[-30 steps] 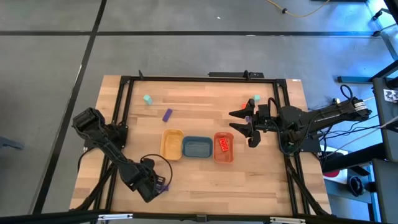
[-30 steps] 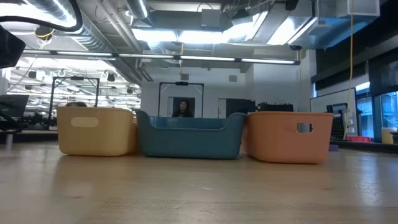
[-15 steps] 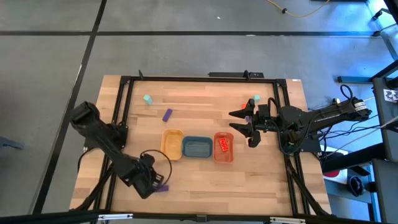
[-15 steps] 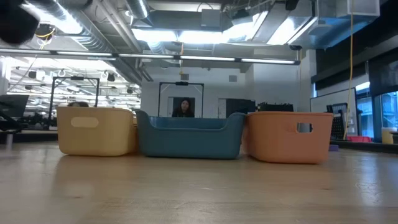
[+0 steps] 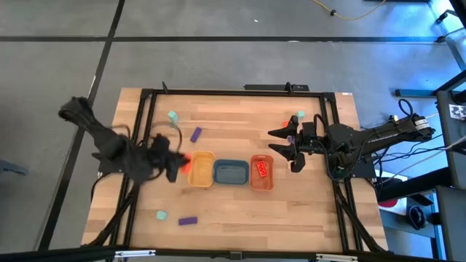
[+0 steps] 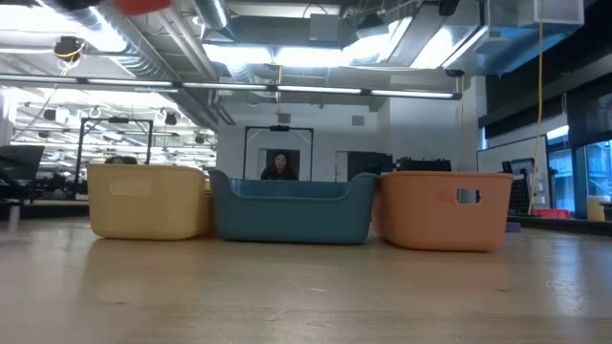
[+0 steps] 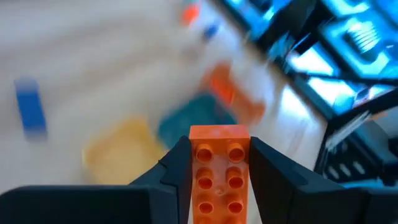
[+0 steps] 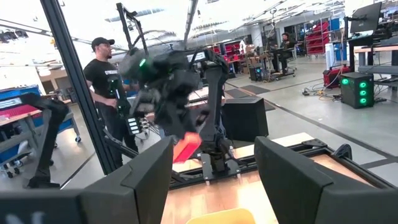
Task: Sort & place blocks by color
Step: Put the bottom orange game piece into the orange bin
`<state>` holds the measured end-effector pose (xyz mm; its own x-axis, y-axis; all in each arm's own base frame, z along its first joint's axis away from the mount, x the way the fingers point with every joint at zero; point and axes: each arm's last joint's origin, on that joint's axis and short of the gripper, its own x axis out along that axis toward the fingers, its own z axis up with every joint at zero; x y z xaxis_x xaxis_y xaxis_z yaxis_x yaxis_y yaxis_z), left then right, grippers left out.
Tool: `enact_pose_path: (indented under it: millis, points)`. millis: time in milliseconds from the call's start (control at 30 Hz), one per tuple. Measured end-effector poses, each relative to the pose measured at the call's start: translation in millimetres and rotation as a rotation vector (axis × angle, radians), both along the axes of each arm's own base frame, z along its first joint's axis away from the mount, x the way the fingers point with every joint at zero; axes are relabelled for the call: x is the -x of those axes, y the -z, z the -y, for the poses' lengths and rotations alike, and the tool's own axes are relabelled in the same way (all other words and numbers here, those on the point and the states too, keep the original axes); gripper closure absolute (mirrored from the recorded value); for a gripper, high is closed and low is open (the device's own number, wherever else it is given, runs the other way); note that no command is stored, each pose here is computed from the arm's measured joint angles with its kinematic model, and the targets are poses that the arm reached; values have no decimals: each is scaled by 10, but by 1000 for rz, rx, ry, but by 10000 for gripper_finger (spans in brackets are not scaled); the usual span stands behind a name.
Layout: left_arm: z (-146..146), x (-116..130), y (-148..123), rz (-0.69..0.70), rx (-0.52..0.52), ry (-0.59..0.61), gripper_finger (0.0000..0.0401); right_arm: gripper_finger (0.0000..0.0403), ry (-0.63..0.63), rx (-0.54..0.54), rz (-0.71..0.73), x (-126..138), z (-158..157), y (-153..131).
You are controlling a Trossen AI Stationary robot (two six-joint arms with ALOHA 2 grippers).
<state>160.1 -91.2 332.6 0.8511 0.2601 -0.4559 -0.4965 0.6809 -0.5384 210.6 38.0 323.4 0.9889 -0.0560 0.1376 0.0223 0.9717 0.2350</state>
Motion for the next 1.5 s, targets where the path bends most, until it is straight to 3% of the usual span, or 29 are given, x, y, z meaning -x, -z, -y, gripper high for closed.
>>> enact_pose_path:
  millis: [233,400,600,767,1167,1367,1500]
  points:
    - [-416,-198,-325,116,-322,112,283,173,0,-4,4,0,1,-4]
    - [-608,-365,-458,249,-417,206,283,173,-1,-6,4,1,0,-4]
    - [-691,-490,-277,549,-421,260,283,173,-1,-8,6,1,0,-5]
    - [-722,-492,-22,669,-374,230,283,173,-1,-9,12,2,0,-11]
    - [-721,-488,23,675,-371,227,283,173,-1,-10,11,2,0,-10]
    - [-723,-494,25,673,-372,218,283,173,-14,-159,-17,-90,-3,51]
    - [-711,-619,11,660,-379,212,283,173,-7,-158,-52,-311,-46,32]
